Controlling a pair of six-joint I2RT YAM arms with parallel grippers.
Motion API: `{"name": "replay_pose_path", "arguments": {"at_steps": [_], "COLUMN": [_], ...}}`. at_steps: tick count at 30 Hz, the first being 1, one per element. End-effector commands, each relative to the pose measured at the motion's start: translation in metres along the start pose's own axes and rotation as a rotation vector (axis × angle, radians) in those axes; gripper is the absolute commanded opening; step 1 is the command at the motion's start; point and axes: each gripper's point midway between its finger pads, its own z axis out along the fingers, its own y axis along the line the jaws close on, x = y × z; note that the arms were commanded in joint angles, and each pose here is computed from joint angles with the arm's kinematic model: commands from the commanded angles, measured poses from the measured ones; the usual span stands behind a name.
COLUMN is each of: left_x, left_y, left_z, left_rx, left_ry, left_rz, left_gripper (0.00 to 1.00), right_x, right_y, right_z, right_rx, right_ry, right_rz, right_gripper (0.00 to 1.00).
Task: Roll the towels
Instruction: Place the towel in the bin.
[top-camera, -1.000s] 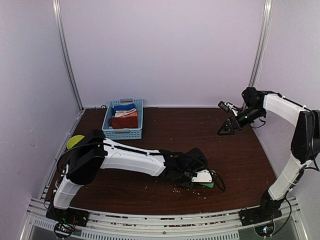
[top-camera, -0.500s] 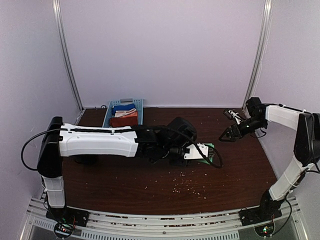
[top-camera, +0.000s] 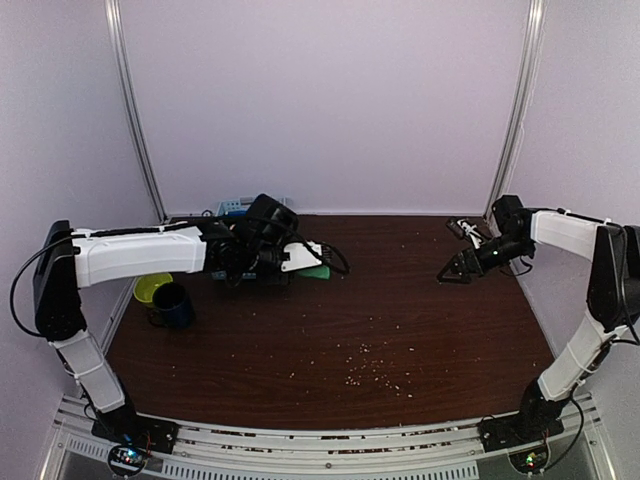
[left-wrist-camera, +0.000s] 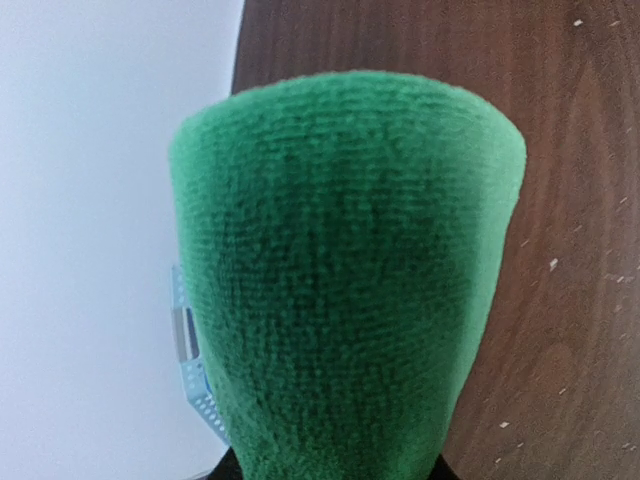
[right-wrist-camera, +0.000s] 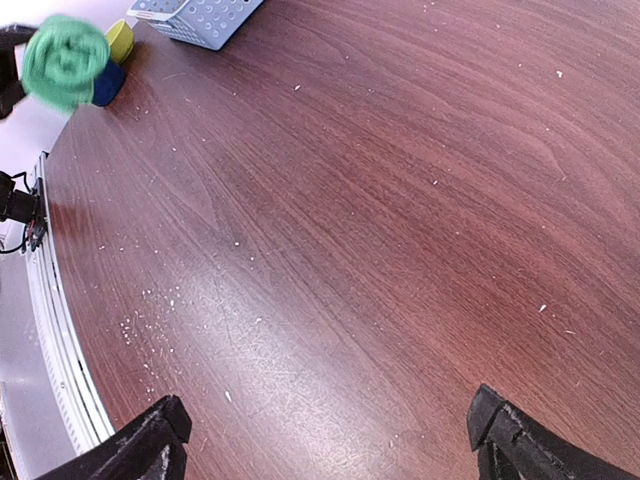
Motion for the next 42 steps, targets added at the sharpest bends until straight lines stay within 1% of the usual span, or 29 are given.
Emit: {"name": "replay_pose_path", "arguments": {"at_steps": [1,3,6,7,12,16,20,23,27,30,34,39,42], "left_x": [0.034,0.052,0.08,0.085,0.125,0.145,0.146,0.151,0.151,0.159,0.162,0.176,0.174], "left_y": [0.072,0.091,0.111,0.113,0.117,0.118,0.107,0.098,0.09,0.084,0.078,0.068,0.065], "left_z": [-0.023,-0.024,-0.012,-0.007,0.028,0.056,0.079,0.097,0.102,0.106,0.113,0.13,0.134], "left_rx": [-0.206,-0.246,-0.26,-0.248,-0.169,-0.091,-0.032,0.01,0.046,0.044,0.051,0.065,0.09], "left_ry": [-0.038,-0.044,-0.036,-0.046,0.004,0.003,0.001,0.028,0.024,0.054,0.063,0.123,0.107], "left_rz": [-0.055,-0.078,-0.12,-0.125,-0.086,-0.092,-0.075,-0.074,-0.084,-0.065,-0.052,-0.021,-0.018], "left_gripper": [0.0,0.0,0.0,0.0,0.0,0.0,0.0,0.0,0.0,0.0,0.0,0.0,0.0], "right_x": [0.01,0.012,0.013,0.012,0.011,0.013,0.014,0.016,0.018,0.019,0.021,0.024,0.026], "right_y": [0.0,0.0,0.002,0.004,0.006,0.006,0.008,0.005,0.004,0.003,0.003,0.002,0.002], "right_z": [0.008,0.009,0.01,0.01,0.008,0.008,0.008,0.009,0.01,0.011,0.012,0.014,0.015], "right_rx": [-0.044,-0.054,-0.069,-0.078,-0.08,-0.082,-0.092,-0.091,-0.098,-0.101,-0.102,-0.108,-0.11], "right_ry": [0.018,0.026,0.026,0.025,0.011,0.013,0.012,0.016,0.029,0.036,0.042,0.051,0.051], "right_rz": [0.017,0.023,0.025,0.024,0.023,0.026,0.023,0.03,0.034,0.034,0.038,0.043,0.048], "right_gripper": [1.0,1.0,1.0,1.0,1.0,1.0,1.0,1.0,1.0,1.0,1.0,1.0,1.0]}}
